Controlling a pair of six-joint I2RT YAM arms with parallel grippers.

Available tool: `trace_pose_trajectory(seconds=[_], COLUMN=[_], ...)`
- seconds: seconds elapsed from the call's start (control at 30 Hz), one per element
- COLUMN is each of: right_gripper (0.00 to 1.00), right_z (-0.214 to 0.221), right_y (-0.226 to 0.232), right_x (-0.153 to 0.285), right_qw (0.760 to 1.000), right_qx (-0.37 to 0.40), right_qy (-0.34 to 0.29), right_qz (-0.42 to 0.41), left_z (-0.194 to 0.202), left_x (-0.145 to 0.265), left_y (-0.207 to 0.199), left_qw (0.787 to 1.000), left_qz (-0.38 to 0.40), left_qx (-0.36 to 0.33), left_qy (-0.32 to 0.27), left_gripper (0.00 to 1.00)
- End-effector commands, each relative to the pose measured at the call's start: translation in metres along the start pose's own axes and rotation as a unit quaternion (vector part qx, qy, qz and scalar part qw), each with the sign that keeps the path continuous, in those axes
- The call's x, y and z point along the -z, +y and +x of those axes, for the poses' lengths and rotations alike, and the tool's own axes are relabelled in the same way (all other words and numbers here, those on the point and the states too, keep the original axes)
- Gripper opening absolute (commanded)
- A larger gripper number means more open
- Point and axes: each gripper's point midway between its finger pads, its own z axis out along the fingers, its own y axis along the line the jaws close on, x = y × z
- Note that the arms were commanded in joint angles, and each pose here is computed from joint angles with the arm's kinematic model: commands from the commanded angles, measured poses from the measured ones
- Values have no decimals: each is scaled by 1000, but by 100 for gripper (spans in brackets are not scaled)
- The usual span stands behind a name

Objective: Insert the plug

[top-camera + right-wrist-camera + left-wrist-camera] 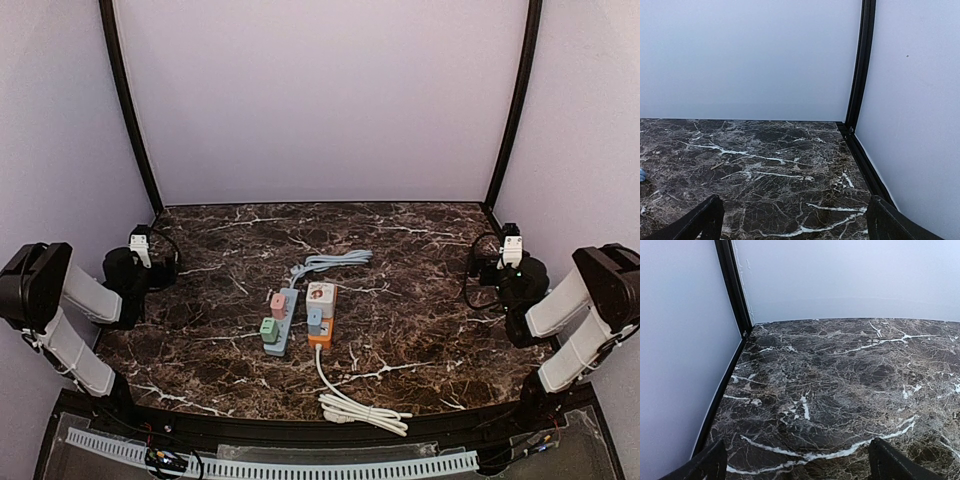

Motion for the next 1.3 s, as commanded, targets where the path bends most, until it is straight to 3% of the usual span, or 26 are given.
trace_pose_trajectory(seconds=[0.0,1.27], right_gripper=[99,99], right_z=[-5,-4], right_y=[-4,-4], right_x=[2,1], right_qw=[1000,1000], right_qx=[-7,-8], right_qy=[-15,-11], right_qz=[6,7], left_z=[-1,-1], left_x=[2,2], left_y=[1,1], left_qw=[1000,1000], left_qz=[-3,-3], left_qx=[4,4], left_qy=[-7,-7], left_gripper=[99,99])
